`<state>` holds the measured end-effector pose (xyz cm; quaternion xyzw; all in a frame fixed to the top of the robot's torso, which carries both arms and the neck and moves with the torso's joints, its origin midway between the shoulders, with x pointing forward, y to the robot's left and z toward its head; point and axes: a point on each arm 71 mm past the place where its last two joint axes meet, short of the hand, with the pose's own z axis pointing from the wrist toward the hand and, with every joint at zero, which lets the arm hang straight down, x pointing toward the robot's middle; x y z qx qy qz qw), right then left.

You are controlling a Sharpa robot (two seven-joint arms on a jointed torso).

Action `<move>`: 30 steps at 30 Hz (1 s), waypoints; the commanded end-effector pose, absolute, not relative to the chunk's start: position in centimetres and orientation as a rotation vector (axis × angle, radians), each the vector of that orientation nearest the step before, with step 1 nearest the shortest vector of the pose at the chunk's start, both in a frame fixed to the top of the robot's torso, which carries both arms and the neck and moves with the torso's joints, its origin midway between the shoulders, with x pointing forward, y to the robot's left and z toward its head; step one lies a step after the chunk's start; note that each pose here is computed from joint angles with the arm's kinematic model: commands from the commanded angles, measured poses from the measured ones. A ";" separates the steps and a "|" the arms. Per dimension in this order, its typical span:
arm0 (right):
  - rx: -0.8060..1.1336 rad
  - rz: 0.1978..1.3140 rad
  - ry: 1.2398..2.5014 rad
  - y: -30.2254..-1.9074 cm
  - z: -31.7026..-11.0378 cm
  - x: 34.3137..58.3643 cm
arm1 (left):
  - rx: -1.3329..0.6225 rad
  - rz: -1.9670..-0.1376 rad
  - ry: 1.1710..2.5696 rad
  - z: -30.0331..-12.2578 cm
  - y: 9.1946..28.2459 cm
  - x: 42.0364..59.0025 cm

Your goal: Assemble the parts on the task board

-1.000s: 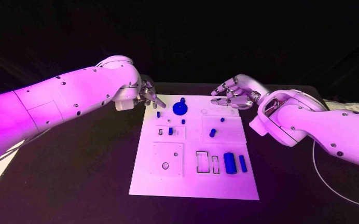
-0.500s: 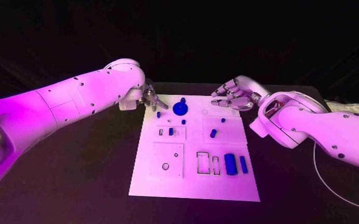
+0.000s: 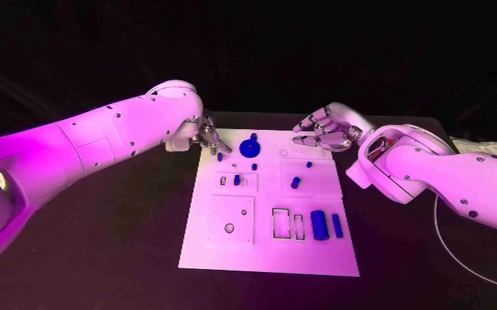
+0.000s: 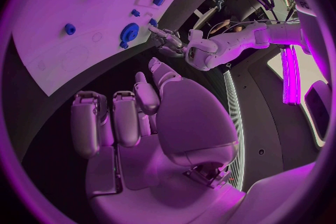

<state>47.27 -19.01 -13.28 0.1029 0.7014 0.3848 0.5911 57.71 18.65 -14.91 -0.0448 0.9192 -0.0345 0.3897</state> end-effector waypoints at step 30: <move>0.225 0.910 1.644 -18.3 -13.5 47.5 | -0.112 -0.139 2.379 -15.6 18.2 57.3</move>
